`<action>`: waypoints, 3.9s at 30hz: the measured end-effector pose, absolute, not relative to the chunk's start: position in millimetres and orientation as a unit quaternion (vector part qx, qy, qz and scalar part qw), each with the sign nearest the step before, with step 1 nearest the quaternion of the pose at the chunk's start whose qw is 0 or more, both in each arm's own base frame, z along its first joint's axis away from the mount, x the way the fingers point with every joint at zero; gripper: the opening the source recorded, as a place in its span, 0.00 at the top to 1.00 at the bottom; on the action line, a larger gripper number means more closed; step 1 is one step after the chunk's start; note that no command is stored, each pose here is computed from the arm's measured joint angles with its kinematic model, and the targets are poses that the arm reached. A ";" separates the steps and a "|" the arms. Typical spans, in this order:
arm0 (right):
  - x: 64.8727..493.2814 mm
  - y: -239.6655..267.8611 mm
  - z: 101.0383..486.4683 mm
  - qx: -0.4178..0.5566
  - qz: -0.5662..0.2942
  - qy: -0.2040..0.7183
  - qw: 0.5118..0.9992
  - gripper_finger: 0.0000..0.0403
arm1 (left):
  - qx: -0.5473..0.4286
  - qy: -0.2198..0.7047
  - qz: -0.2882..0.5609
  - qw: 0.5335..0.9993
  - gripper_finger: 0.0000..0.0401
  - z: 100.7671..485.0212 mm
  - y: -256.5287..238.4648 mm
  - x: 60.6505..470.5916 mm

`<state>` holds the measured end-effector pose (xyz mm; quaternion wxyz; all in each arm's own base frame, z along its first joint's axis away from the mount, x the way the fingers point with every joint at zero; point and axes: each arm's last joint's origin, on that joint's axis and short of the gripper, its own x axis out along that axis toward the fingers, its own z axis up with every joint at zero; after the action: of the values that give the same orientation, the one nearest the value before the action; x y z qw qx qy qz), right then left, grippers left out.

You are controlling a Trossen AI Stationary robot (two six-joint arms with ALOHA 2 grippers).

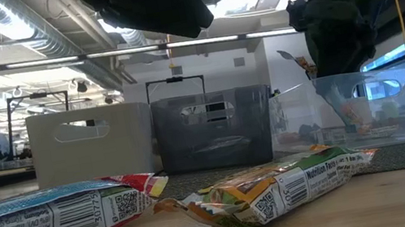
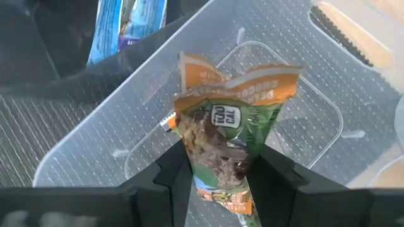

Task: Pick and place Granola Bars by type
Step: Put the orange granola bar into the transparent bin, then put the red granola bar into the gray bin

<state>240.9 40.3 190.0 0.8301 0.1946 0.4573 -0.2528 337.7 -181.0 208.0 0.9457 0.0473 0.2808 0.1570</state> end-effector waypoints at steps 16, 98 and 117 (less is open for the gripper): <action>241.2 38.8 190.5 0.223 -0.286 0.435 0.824 0.65 | 0.047 0.281 0.157 0.946 0.52 208.0 -181.0 337.7; 220.5 157.3 233.3 -0.049 -0.105 0.278 0.953 0.57 | -0.189 0.398 0.029 0.897 0.38 197.8 -221.9 309.8; 220.7 155.3 229.9 -0.048 -0.111 0.276 0.954 0.57 | -0.181 0.550 0.135 0.804 0.38 157.3 -241.7 331.6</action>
<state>220.7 155.3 229.9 0.9536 -0.0481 0.2759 -0.1108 331.6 -241.7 157.3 0.8043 -0.1809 0.5498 0.1346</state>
